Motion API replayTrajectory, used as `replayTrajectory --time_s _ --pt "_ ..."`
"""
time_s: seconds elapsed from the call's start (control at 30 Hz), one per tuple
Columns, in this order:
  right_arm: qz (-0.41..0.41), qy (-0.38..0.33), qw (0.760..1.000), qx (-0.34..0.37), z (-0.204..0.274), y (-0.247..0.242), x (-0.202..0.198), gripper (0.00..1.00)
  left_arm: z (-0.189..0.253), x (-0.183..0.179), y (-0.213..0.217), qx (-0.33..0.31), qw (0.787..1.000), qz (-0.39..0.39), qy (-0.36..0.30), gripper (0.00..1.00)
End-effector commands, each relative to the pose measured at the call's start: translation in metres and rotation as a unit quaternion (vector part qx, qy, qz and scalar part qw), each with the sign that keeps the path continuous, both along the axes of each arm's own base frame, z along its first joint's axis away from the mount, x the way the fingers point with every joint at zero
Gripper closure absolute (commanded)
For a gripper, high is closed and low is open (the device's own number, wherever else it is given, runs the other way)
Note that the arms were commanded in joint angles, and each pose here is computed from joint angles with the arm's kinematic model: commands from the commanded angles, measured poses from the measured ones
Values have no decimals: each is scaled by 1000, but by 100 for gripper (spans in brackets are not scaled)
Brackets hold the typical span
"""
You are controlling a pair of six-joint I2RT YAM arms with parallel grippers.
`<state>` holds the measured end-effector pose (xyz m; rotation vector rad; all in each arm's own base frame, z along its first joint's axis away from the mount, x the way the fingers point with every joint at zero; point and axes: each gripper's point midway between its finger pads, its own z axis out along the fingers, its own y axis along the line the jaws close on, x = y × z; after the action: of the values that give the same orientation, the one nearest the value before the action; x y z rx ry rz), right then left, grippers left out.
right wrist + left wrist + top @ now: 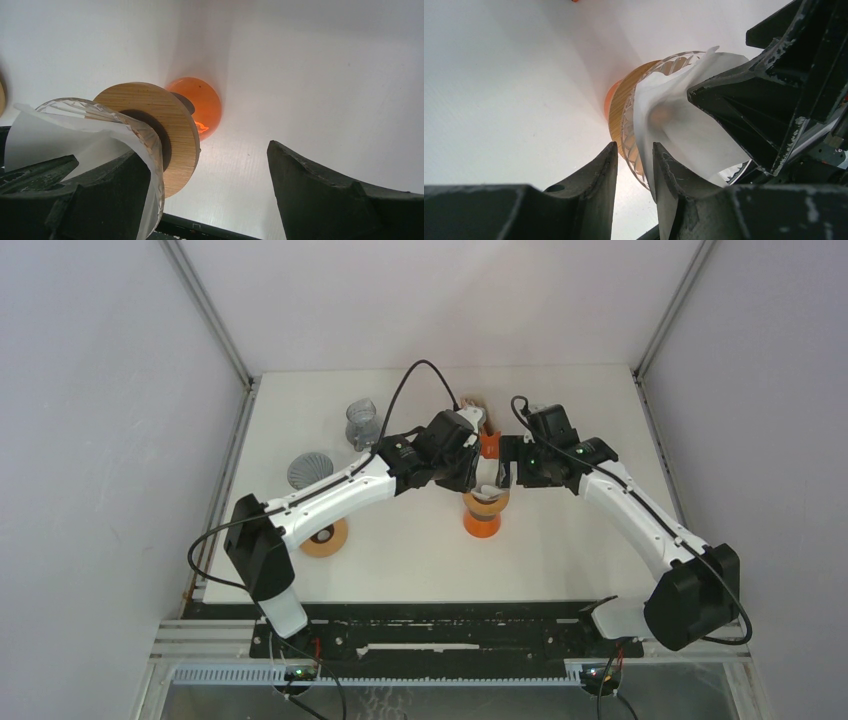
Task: Place the coffee filter in the dripper
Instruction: Place the coffee filter in the coffee dripper.
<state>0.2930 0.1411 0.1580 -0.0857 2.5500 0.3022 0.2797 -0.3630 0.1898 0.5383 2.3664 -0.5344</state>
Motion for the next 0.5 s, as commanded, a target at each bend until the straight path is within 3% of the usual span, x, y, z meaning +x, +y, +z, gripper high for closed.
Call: replayTrajectory --time_s 0.0,0.47 --pt "-8 -4 1000 -4 -2 -2 5 10 4 1 2 6 1000 6 -9 63" --pt "8 -24 1000 18 10 8 3 10 5 -1 2 10 1000 0 -2 61"
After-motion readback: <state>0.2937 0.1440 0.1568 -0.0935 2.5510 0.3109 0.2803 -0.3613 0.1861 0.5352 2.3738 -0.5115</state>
